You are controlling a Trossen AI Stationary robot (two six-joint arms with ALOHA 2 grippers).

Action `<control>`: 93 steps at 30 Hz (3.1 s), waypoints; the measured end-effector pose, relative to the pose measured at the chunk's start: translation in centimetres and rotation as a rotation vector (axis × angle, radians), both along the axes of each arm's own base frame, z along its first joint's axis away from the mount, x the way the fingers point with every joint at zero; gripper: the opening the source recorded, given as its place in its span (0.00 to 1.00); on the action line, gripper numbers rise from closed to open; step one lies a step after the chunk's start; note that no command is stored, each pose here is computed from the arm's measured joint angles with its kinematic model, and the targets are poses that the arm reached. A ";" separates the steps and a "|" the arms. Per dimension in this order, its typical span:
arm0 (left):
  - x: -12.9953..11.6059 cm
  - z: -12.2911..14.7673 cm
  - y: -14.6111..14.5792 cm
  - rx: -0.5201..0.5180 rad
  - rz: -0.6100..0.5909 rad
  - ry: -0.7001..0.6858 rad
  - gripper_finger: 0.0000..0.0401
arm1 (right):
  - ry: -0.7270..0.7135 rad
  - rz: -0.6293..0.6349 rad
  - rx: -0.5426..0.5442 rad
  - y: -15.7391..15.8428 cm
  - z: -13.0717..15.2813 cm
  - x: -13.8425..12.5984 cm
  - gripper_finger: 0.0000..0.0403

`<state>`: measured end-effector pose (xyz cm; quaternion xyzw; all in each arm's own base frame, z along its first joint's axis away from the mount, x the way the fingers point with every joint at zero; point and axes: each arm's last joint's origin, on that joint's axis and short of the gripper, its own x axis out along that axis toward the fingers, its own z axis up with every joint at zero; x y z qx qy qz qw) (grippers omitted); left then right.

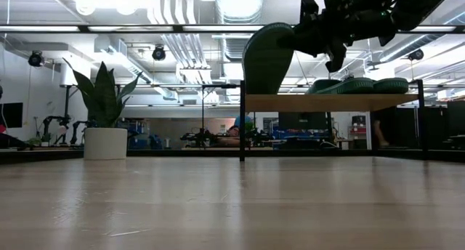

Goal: Pick and place slides into the shelf
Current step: Put the top green slipper on the shelf

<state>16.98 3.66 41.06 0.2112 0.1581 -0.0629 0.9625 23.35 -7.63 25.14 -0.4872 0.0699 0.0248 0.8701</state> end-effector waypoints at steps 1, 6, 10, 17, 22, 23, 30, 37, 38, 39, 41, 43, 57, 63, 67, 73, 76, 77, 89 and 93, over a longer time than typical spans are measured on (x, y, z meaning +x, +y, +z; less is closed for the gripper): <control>0.0 0.0 0.0 0.000 0.000 0.001 0.69 | 0.003 -0.003 0.010 -0.1 -0.1 0.0 0.09; 0.1 -0.3 0.0 -0.003 0.000 0.009 0.70 | 0.017 -0.024 0.092 -0.2 -0.6 -0.2 0.09; 0.2 -0.6 0.0 -0.005 0.001 0.019 0.70 | 0.023 -0.037 0.169 -0.2 -0.9 -0.3 0.11; 0.4 -1.4 0.1 -0.012 0.001 0.045 0.70 | 0.025 -0.064 0.306 -0.2 -1.2 -0.4 0.14; 0.5 -1.7 0.1 -0.014 0.002 0.055 0.70 | 0.019 -0.092 0.443 -0.2 -1.2 -0.4 0.28; 0.5 -1.7 0.1 -0.014 0.002 0.054 0.70 | 0.019 -0.097 0.465 -0.2 -1.2 -0.4 0.31; 0.5 -1.6 0.1 -0.011 0.002 0.042 0.70 | 0.018 -0.114 0.568 -0.2 -1.2 -0.4 0.48; 0.5 -1.6 0.1 -0.011 0.001 0.043 0.70 | 0.006 -0.134 0.694 -0.2 -1.1 -0.4 0.57; 0.5 -1.6 0.1 -0.012 0.001 0.043 0.70 | 0.005 -0.138 0.718 -0.2 -1.1 -0.4 0.58; 0.5 -1.6 0.1 -0.012 0.002 0.043 0.70 | 0.004 -0.142 0.740 -0.2 -1.1 -0.4 0.59; 0.5 -1.5 0.1 -0.010 0.002 0.033 0.70 | 0.002 -0.149 0.788 -0.2 -1.1 -0.4 0.59; 0.6 -1.5 0.2 -0.008 0.002 0.028 0.70 | -0.001 -0.158 0.847 -0.2 -1.1 -0.4 0.60; 0.6 -1.5 0.1 -0.011 0.001 0.028 0.70 | 0.002 -0.122 0.980 1.0 -0.5 0.0 0.60; 0.6 -1.5 0.1 -0.011 0.001 0.027 0.70 | -0.020 -0.101 0.956 1.2 0.3 0.1 0.60; 0.6 -1.5 0.1 -0.011 0.001 0.028 0.70 | -0.035 -0.091 0.931 1.1 0.9 0.3 0.60; 0.6 -1.5 0.1 -0.012 0.002 0.029 0.70 | -0.041 -0.085 0.911 1.1 1.1 0.3 0.59; 0.6 -1.5 0.1 -0.012 0.002 0.029 0.70 | -0.041 -0.085 0.912 1.1 1.1 0.3 0.59; 0.6 -1.5 0.1 -0.012 0.002 0.029 0.70 | -0.041 -0.086 0.915 1.1 1.1 0.3 0.59; 0.6 -1.5 0.2 -0.033 0.010 0.031 0.70 | -0.036 -0.087 0.914 1.1 1.1 0.3 0.59; 0.6 -1.5 0.2 -0.034 0.010 0.031 0.70 | -0.033 -0.088 0.914 1.1 1.1 0.3 0.59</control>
